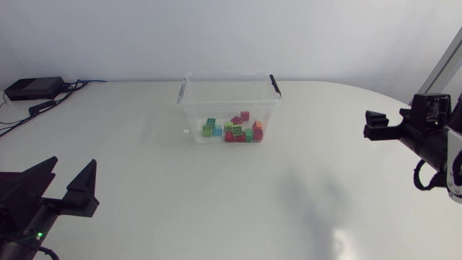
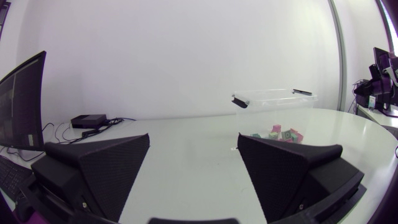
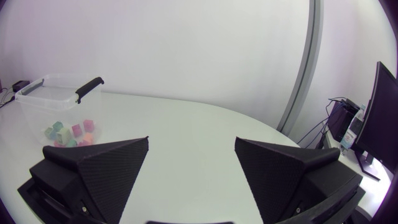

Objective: Pick up the duplo bricks and place them in the container

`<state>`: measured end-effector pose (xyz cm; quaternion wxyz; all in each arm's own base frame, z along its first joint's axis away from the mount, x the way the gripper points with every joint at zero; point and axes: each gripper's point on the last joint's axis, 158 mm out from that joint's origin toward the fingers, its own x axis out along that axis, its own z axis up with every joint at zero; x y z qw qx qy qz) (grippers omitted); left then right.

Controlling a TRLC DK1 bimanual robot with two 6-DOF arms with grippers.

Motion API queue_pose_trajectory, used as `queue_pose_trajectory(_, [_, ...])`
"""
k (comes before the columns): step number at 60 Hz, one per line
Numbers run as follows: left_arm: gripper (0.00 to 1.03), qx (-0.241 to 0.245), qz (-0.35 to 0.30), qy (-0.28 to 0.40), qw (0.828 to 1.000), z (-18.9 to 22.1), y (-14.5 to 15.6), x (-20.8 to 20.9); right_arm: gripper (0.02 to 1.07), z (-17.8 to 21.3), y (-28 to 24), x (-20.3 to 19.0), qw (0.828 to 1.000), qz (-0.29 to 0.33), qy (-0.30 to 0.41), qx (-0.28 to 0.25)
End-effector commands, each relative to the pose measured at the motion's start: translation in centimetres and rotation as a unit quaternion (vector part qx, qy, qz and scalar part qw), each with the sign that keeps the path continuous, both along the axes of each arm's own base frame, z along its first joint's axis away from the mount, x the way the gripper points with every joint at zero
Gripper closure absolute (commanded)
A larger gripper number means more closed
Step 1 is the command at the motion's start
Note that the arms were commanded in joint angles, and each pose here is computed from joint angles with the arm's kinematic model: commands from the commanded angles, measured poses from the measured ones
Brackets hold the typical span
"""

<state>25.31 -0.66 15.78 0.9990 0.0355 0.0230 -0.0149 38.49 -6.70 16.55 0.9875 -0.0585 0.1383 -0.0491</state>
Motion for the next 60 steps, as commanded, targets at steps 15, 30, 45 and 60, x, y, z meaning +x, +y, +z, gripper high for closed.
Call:
queue_pose_trajectory(15, [0.05, -0.008, 0.0, 0.006, 1.0, -0.7, 0.0, 0.0, 0.07, -0.6, 0.3, -6.0, 0.999, -0.008, -0.043, -0.029])
queue_pose_trajectory(30, [0.05, -0.01, 0.0, 0.006, 1.0, -0.7, 0.0, 0.0, 0.07, 1.0, 1.9, -9.8, 0.994, 0.0, -0.1, -0.04])
queue_pose_trajectory(45, [0.05, -0.018, 0.003, 0.006, 1.0, -0.7, 0.1, 0.1, 0.12, 0.3, 3.6, -11.0, 0.994, 0.014, -0.105, -0.008])
queue_pose_trajectory(60, [0.05, -0.027, 0.005, 0.007, 1.0, -0.7, 0.2, 0.1, 0.08, -0.6, 5.2, -12.2, 0.993, 0.029, -0.108, 0.027])
